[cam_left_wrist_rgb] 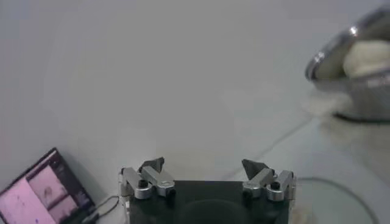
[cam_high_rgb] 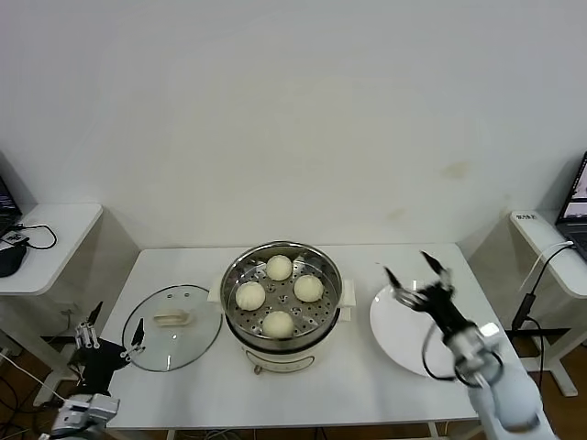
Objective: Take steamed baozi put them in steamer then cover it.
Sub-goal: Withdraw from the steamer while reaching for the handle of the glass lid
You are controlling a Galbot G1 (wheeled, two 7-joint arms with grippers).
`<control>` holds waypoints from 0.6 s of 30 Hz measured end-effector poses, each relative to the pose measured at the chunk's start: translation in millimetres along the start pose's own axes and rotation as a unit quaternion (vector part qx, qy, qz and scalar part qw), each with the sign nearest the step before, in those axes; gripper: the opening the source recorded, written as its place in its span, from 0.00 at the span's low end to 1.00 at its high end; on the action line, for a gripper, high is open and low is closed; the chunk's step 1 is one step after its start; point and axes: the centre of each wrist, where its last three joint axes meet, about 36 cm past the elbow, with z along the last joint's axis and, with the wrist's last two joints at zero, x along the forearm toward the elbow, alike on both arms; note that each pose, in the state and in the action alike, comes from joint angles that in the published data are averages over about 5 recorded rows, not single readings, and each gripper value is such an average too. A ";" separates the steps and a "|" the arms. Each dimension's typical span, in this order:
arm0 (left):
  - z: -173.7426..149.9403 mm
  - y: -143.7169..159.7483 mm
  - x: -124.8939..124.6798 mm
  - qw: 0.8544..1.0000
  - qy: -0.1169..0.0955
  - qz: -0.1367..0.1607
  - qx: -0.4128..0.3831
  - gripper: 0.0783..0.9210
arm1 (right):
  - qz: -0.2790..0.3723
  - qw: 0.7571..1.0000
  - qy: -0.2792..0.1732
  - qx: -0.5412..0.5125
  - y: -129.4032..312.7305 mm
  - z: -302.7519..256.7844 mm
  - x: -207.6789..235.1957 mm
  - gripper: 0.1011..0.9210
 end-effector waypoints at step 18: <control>52.7 -44.8 -35.6 0.949 -0.043 0.058 -0.308 0.88 | 0.163 0.986 0.014 -0.008 -2.7 21.8 116.4 0.88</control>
